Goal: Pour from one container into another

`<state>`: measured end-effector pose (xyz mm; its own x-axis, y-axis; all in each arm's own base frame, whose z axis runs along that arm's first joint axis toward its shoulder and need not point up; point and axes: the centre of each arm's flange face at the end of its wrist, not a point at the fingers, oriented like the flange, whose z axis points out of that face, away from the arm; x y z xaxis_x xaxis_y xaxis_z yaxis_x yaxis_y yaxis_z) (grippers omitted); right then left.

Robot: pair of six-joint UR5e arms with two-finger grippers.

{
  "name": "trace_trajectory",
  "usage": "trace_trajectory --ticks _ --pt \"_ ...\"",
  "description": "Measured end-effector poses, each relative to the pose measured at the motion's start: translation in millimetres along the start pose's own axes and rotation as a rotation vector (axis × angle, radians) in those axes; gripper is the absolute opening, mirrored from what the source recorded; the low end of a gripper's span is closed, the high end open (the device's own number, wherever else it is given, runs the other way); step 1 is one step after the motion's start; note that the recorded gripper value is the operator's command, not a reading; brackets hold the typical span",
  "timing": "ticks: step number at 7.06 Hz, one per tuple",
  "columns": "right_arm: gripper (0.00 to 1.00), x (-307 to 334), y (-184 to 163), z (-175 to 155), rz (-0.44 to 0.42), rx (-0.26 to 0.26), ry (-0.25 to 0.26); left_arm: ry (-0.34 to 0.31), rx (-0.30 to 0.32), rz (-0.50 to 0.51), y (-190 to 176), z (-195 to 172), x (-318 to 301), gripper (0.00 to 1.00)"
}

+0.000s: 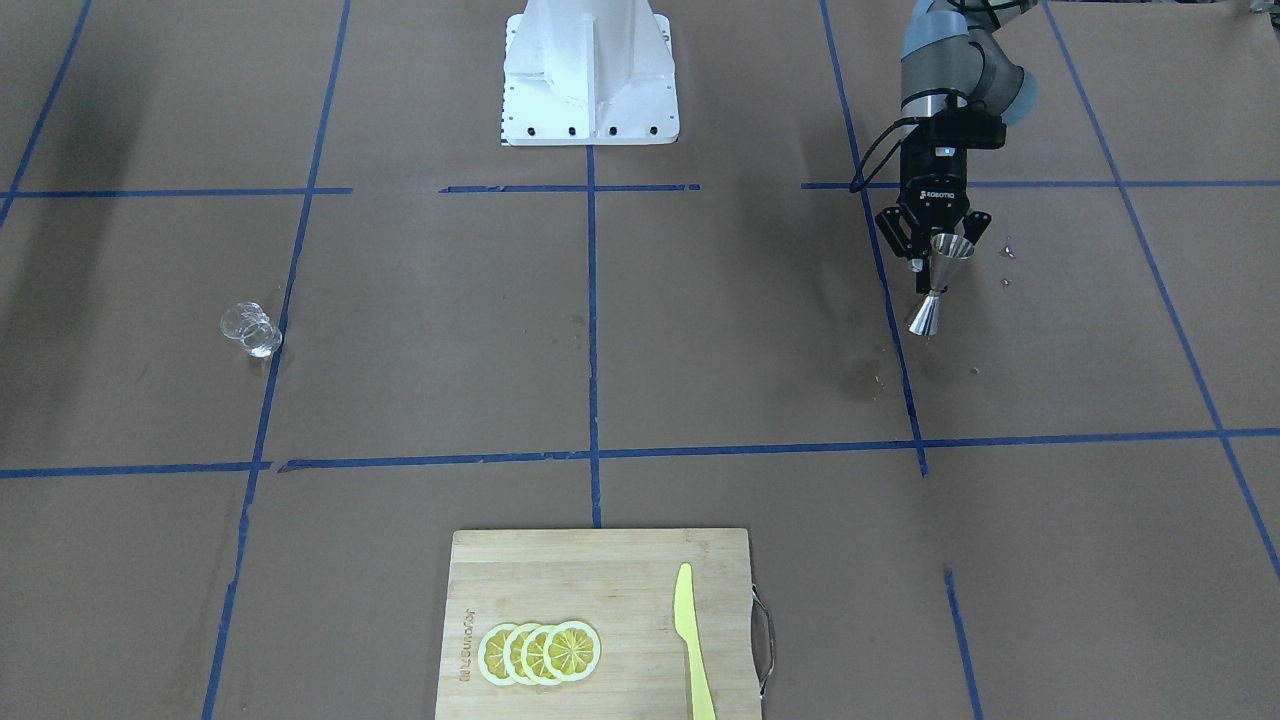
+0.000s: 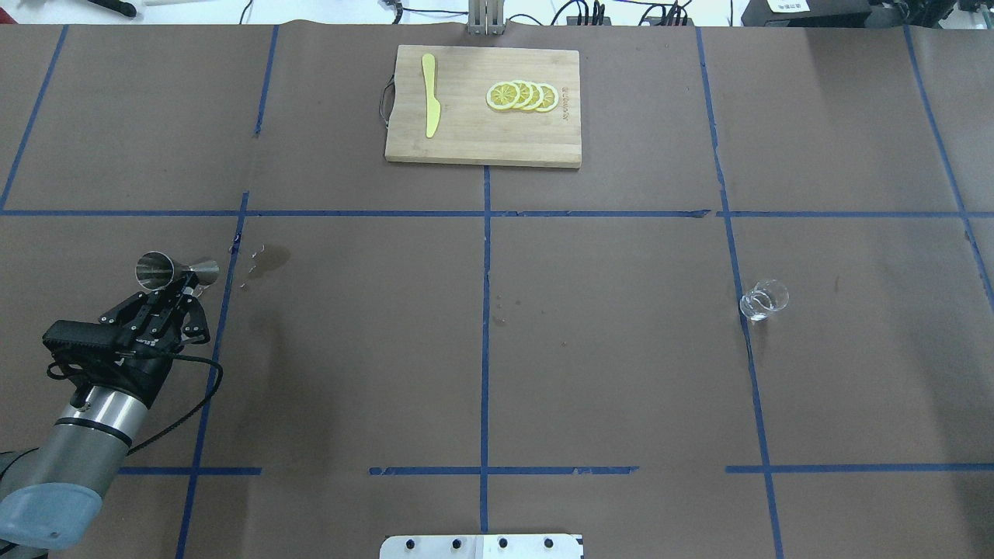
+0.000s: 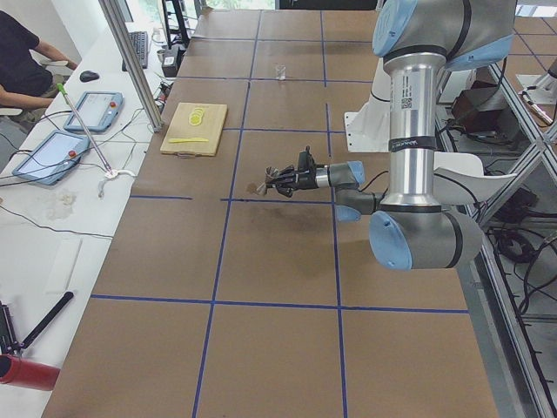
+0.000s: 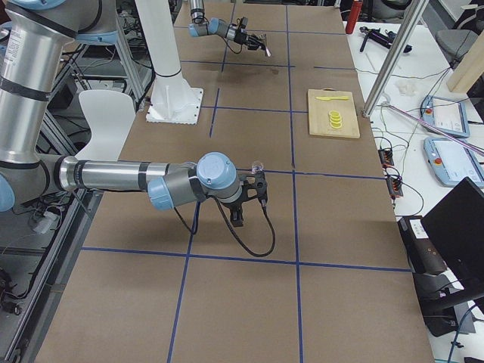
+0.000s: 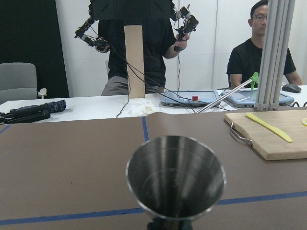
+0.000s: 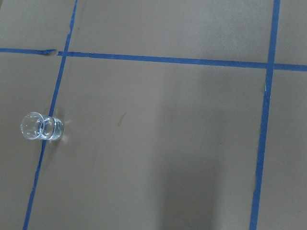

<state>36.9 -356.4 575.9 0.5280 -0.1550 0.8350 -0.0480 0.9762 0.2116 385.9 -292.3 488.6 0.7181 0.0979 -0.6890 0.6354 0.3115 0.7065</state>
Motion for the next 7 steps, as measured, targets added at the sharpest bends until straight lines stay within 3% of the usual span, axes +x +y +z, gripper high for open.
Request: trace_trajectory --ticks 2,5,7 --pt "1.0 0 0 0 0.001 0.0 0.0 0.009 -0.017 -0.005 3 0 1 0.0" --pt "1.0 0 0 0 0.001 0.0 0.001 0.044 -0.116 -0.014 16 -2 -7 0.0" --pt "1.0 0 0 0 0.002 0.0 0.0 0.042 -0.15 0.007 21 -5 -24 0.0"
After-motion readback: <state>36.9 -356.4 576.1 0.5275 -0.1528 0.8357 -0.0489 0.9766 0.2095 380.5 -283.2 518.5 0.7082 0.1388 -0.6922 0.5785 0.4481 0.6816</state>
